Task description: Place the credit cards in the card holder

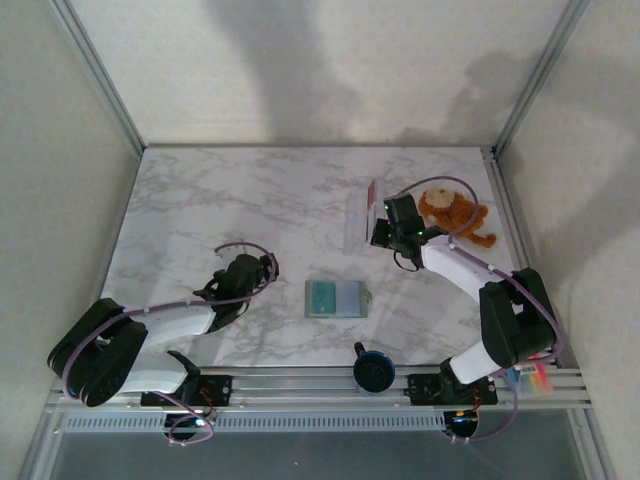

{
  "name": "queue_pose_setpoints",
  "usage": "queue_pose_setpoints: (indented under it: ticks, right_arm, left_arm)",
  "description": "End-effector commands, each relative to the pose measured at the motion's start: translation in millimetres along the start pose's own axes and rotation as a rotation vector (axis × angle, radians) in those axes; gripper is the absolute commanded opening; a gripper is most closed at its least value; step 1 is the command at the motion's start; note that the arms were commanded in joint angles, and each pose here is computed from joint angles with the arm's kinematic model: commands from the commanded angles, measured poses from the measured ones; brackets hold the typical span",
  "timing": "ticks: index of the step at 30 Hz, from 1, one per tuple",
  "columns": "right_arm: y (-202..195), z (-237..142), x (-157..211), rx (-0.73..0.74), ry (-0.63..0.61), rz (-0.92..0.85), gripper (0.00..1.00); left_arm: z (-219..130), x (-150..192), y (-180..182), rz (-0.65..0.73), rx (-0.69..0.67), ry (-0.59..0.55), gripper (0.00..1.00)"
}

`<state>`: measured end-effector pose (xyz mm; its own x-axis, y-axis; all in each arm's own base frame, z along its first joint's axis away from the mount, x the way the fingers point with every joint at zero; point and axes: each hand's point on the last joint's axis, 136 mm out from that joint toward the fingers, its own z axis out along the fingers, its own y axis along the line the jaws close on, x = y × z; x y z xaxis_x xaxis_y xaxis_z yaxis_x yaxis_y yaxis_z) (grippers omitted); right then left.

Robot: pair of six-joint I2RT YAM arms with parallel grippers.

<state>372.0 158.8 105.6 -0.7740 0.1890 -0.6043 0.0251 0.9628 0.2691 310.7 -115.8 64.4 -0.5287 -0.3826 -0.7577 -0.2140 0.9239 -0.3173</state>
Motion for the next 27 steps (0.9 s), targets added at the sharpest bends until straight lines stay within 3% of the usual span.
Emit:
queue_pose_setpoints:
  ticks: [1,4,10,22,27]
  right_arm:
    - [-5.7,9.8,15.6,-0.003,0.050,-0.006,0.07]
    - [-6.5,9.6,15.5,0.002,0.050,-0.016,0.14]
    - [-7.5,6.3,11.9,0.001,0.062,-0.039,0.17]
    - [-3.0,-24.5,-10.8,-0.044,0.052,-0.076,0.40]
    - [13.1,-35.3,-22.8,-0.095,0.072,-0.122,0.55]
  left_arm:
    - [-4.0,-5.6,0.9,0.010,-0.014,-0.029,1.00]
    - [-4.0,-6.8,0.8,0.021,-0.028,-0.033,1.00]
    - [-4.1,-6.3,-1.7,0.025,-0.028,-0.033,1.00]
    - [-6.8,-7.9,-5.0,0.035,-0.033,-0.047,1.00]
    - [-8.2,-8.2,-3.2,0.031,-0.035,-0.053,1.00]
